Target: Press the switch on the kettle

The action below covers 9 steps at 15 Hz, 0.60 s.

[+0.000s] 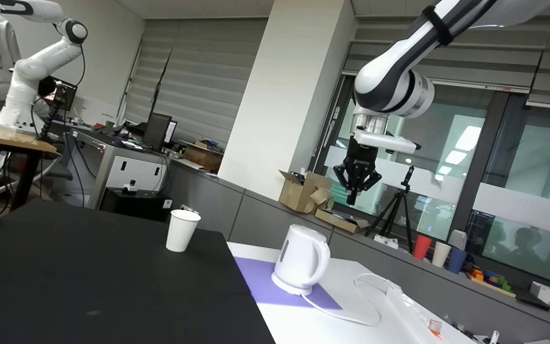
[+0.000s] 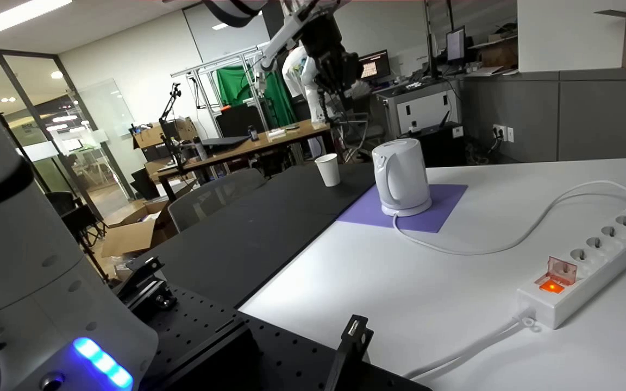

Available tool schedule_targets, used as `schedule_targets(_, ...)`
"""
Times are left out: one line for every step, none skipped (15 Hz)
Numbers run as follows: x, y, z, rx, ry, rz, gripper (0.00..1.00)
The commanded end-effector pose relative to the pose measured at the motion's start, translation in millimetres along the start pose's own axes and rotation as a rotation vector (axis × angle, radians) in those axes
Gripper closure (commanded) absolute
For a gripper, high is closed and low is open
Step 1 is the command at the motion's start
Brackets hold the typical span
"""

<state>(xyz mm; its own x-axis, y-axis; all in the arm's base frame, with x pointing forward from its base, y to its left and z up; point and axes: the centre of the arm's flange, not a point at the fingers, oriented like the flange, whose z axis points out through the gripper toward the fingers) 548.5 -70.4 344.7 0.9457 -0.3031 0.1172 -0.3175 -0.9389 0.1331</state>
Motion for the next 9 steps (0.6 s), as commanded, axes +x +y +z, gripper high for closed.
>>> schedule_targets(16.5, 1.1, 33.1, 0.006, -0.037, 0.017, 1.0)
schedule_targets(18.9, 2.2, 43.1, 0.008, -0.054, 0.022, 1.0)
schedule_targets(22.2, 3.5, 54.5, 0.011, -0.073, 0.028, 1.0)
schedule_targets(25.1, 4.2, 64.4, 0.014, -0.089, 0.028, 1.0)
schedule_targets(28.8, 5.1, 73.0, 0.017, -0.1, 0.035, 1.0)
schedule_targets(32.7, 5.7, 80.6, 0.018, -0.111, 0.036, 1.0)
schedule_targets(36.5, 5.9, 86.6, 0.023, -0.114, 0.038, 1.0)
schedule_targets(40.3, 6.1, 92.2, 0.031, -0.117, 0.042, 1.0)
schedule_targets(43.4, 5.8, 96.3, 0.042, -0.114, 0.043, 1.0)
